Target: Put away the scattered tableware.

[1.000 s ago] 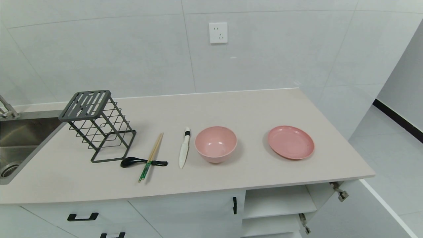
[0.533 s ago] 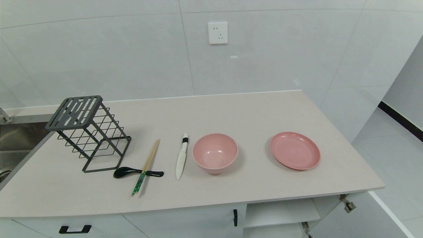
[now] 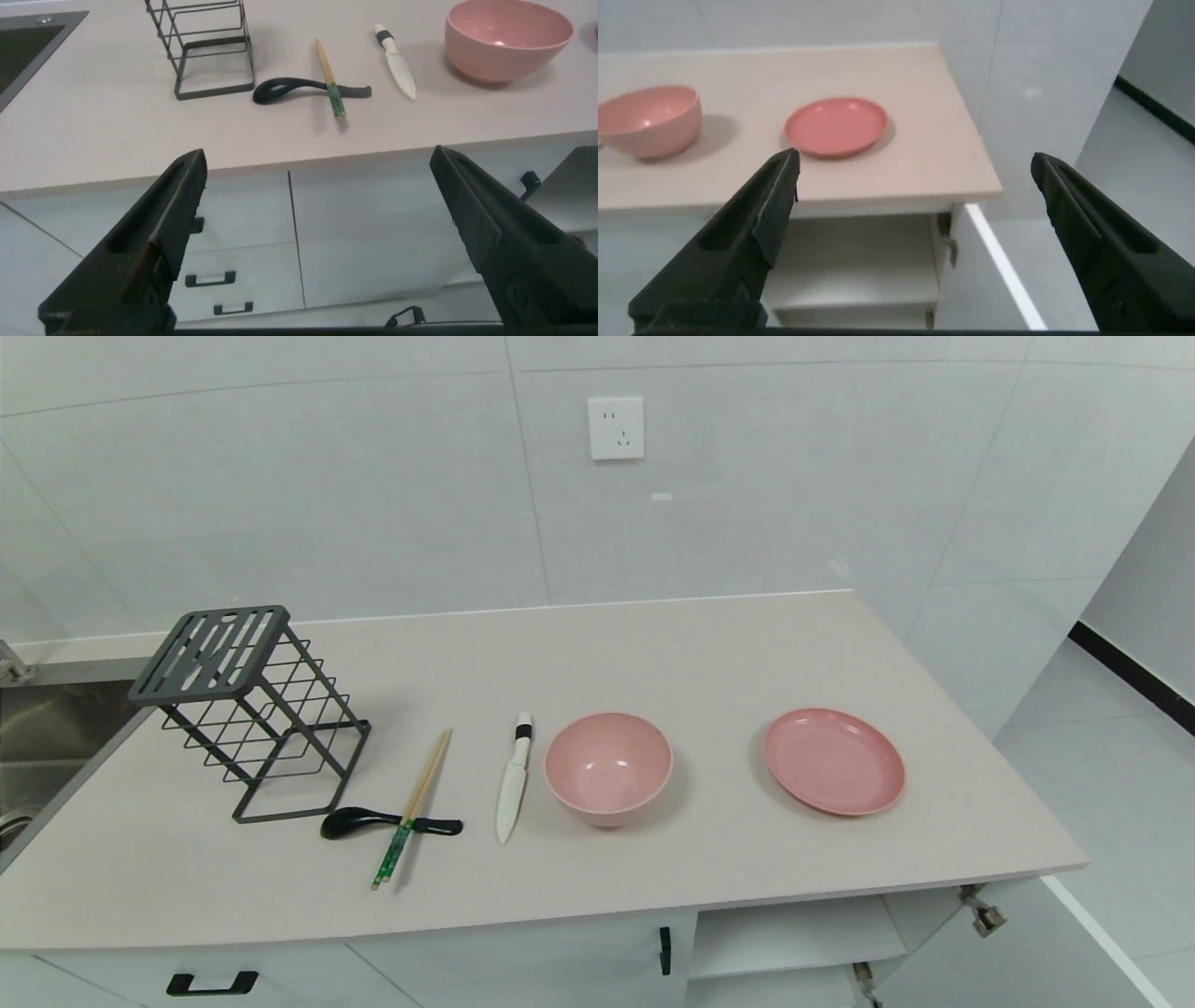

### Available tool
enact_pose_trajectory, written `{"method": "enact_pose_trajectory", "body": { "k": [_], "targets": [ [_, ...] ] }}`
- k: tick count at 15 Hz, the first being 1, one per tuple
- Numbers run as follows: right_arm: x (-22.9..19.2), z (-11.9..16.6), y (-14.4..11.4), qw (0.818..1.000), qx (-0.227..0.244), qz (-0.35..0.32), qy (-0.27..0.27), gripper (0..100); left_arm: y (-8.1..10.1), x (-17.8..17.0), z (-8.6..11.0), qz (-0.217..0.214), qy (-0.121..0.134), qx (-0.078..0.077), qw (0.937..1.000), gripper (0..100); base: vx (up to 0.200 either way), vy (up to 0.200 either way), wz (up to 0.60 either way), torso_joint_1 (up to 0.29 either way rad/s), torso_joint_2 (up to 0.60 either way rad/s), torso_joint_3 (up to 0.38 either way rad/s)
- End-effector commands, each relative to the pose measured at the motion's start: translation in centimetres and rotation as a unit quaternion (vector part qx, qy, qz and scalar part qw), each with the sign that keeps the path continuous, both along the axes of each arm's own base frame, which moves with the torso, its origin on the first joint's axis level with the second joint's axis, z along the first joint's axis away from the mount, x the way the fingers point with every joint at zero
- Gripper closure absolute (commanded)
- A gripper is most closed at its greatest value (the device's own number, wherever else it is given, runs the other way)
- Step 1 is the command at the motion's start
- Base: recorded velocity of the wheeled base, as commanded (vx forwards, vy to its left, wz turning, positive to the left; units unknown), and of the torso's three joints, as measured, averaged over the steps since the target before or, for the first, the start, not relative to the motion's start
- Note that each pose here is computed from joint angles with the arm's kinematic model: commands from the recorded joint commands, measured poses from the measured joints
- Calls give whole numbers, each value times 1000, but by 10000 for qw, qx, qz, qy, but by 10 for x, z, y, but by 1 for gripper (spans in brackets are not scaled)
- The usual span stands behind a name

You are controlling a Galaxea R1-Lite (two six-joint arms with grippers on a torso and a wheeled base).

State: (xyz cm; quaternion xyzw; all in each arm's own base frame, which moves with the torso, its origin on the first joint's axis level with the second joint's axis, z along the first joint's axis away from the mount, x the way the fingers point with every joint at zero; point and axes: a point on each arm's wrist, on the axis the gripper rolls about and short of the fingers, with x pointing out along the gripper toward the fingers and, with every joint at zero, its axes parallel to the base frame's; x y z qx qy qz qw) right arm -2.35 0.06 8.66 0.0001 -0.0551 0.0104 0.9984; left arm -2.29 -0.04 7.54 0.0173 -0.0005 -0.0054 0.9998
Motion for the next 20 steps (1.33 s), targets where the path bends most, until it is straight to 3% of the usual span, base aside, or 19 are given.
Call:
{"method": "enact_pose_trajectory", "body": {
  "k": [1,3,4,5,9,15,20],
  "targets": [
    [-1,8,0,9993,-4,4,-369,0,0,0,0,1,4,11,10000,0,0,0,0,0,0,0],
    [-1,8,1,9992,-18,234,-330,0,0,0,0,8,4,3,10000,0,0,0,0,0,0,0],
    [0,20,3,9960,-73,844,-296,0,0,0,0,8,5,-28,10000,0,0,0,0,0,0,0],
    [3,32,4,9946,-95,1018,-173,0,0,0,0,8,5,-35,10000,0,0,0,0,0,0,0],
    [22,65,5,9911,-83,1302,266,0,0,0,0,1,5,-43,10000,0,0,0,0,0,0,0],
    [56,93,6,9886,-45,1341,685,0,0,0,0,1,4,-20,10000,0,0,0,0,0,0,0],
    [103,107,8,9900,-97,1339,444,0,0,0,0,1,4,-20,10000,0,0,0,0,0,0,0]
  ]
}}
